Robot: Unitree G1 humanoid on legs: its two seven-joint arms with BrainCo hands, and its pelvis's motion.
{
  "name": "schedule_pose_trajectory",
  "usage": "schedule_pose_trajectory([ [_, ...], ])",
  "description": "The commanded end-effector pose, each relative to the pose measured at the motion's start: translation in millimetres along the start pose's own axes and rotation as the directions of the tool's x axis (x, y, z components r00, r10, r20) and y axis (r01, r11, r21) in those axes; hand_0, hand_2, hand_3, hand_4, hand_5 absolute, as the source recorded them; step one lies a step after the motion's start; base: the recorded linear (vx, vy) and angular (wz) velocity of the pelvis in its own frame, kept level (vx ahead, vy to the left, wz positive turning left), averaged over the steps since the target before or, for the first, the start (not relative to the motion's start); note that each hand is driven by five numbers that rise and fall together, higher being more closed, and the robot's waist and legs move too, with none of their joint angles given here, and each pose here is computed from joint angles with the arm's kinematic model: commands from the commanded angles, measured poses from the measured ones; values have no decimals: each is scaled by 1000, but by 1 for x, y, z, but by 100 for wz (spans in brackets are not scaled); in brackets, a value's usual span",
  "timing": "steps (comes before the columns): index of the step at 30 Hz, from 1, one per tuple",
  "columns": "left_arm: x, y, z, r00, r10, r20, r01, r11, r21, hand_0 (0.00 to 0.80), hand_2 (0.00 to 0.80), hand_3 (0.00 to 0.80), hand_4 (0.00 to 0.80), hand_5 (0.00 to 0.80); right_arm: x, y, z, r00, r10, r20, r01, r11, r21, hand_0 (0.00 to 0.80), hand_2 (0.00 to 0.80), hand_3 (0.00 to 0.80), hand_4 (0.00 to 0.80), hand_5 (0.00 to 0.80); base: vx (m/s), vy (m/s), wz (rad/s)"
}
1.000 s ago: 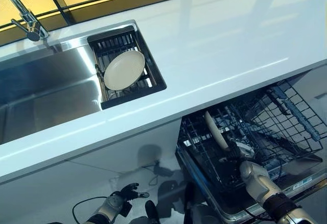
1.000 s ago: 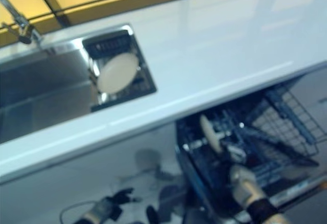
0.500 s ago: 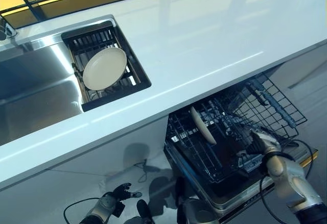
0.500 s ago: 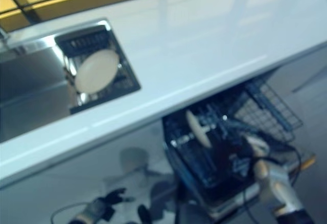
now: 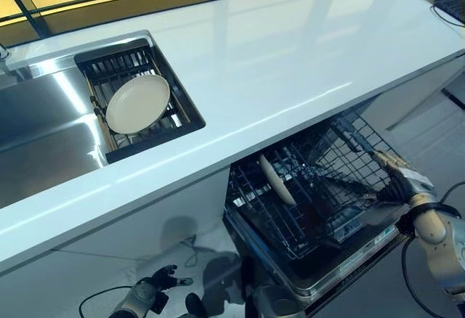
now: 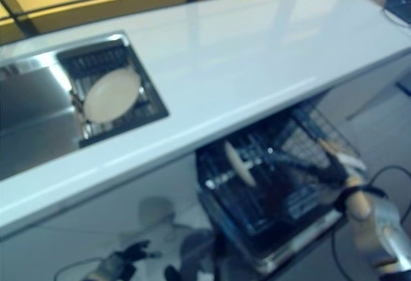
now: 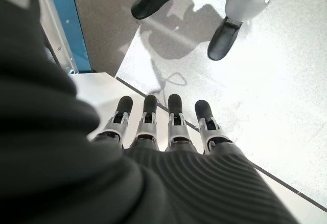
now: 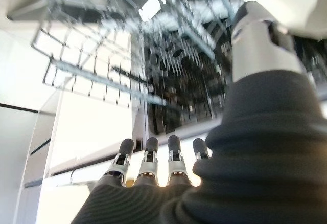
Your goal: Take plates into dishwasher
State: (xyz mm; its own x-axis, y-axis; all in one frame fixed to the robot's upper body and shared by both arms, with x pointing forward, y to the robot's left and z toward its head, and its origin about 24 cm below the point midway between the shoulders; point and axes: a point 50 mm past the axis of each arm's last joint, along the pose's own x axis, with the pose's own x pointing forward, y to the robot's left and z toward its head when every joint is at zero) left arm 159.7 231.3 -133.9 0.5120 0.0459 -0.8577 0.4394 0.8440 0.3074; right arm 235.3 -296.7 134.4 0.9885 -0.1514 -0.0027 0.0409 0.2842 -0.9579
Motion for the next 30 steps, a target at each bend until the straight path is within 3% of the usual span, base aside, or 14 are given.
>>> schedule_pose_trajectory([
  [1,0,9,-4,1000,22,-10,-21,1000,16,0,0,0,0,0,1,-43,14,970,-226,94,221,973,62,0,0,0,0,0,0,0,0],
  [4,-1,7,-7,1000,19,-17,-19,1000,13,0,0,0,0,0,0,-50,17,953,-280,117,252,945,207,0,0,0,0,0,6,3,-1],
  [5,-1,5,-9,1000,16,-23,-16,1000,7,0,0,0,0,0,-1,-50,23,948,-286,141,212,894,394,0,0,0,0,0,20,11,-4],
  [7,-1,2,-12,1000,9,-28,-9,1000,-3,0,0,0,0,0,-1,-45,35,939,-288,186,79,711,699,0,0,0,0,0,24,10,-6],
  [9,-2,-2,-16,999,0,-34,-1,1000,-9,0,0,0,0,0,-3,-32,50,916,-272,294,-174,391,904,0,0,0,0,0,27,2,-13],
  [10,-2,-4,-18,999,-4,-37,4,1000,-14,0,0,0,0,0,-5,-20,61,887,-272,373,-343,154,927,0,0,0,0,0,28,-7,-16],
  [11,-3,-5,-20,999,-8,-40,8,1000,-16,0,0,0,0,0,-7,-11,69,860,-280,426,-450,-22,893,0,0,0,0,0,32,-15,-13],
  [13,-3,-7,-24,999,-21,-45,21,1000,-19,0,0,0,0,0,-10,9,88,799,-363,479,-599,-407,690,0,0,0,0,0,37,-16,-5],
  [16,-3,-13,-25,998,-44,-54,43,999,-14,0,0,0,0,0,-17,16,114,704,-513,492,-684,-675,275,0,0,0,0,0,22,0,1],
  [17,-2,-15,-24,997,-55,-54,54,998,-13,0,0,0,0,0,-20,13,123,664,-562,493,-702,-696,152,0,0,0,0,0,0,0,0],
  [20,-1,-25,-21,996,-75,-56,75,997,-14,0,0,0,0,0,-23,2,143,587,-667,459,-735,-676,-42,0,0,0,0,0,0,0,0],
  [25,0,-38,-19,994,-94,-64,94,996,-5,0,0,0,0,0,-26,-15,166,502,-745,438,-787,-604,-125,0,0,0,0,0,11,10,1],
  [30,0,-46,-20,992,-100,-72,99,995,-10,0,0,0,0,0,-32,-27,182,403,-781,477,-856,-506,-104,0,0,0,0,0,23,55,16],
])
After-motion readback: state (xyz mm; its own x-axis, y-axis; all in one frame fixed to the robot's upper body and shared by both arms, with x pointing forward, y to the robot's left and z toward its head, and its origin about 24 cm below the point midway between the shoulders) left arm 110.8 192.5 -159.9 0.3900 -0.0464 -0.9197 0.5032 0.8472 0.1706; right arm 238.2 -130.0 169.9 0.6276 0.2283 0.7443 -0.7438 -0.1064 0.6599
